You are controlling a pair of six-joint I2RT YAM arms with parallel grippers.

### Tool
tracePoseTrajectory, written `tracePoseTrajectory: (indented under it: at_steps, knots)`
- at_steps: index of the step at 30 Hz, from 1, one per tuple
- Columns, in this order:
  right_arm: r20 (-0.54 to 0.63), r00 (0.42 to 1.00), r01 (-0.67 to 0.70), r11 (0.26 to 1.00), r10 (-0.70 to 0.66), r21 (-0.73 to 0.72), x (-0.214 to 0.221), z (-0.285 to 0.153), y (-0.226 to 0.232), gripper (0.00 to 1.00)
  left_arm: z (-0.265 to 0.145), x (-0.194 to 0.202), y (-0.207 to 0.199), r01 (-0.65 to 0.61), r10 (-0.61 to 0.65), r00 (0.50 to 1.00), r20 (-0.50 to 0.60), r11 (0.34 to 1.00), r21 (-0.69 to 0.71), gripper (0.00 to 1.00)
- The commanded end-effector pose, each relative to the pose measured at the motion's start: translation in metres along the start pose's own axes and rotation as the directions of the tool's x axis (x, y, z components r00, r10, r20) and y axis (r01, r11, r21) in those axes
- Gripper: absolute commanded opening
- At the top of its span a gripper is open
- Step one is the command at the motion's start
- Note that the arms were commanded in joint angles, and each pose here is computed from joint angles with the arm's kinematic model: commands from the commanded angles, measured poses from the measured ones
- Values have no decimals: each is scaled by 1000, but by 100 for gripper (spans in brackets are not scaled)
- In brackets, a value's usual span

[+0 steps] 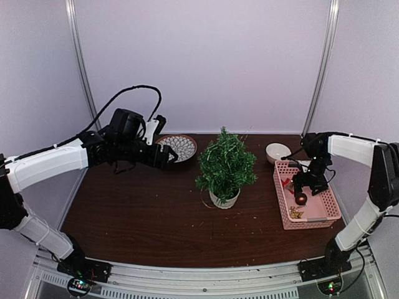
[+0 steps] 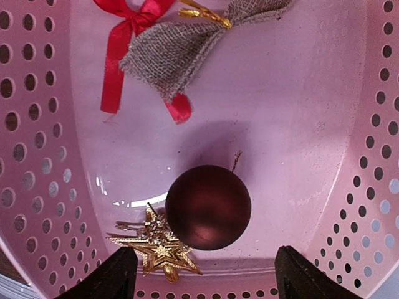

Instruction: Decorate the small christmas tree

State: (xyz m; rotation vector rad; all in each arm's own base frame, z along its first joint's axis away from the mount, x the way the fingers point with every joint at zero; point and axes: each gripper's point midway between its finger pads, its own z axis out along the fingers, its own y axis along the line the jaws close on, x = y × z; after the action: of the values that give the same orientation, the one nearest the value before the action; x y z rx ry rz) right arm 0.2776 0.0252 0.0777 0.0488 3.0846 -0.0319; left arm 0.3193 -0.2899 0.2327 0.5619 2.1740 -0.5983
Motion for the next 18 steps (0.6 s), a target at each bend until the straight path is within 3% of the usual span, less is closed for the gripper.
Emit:
tracePoseTrajectory:
  at_steps: [1, 13, 18]
  knots:
    - [-24, 999, -36, 999, 37, 29, -5, 11, -9, 79, 0, -17, 1, -23, 23, 999, 42, 1000, -5, 83]
    - [-73, 996, -58, 997, 53, -58, -6, 37, 6, 62, 3, -20, 0, -40, 40, 999, 38, 999, -4, 83]
    - [-53, 997, -61, 996, 57, -68, -8, 31, 7, 48, 1, -21, 0, -49, 50, 998, 42, 999, -3, 83]
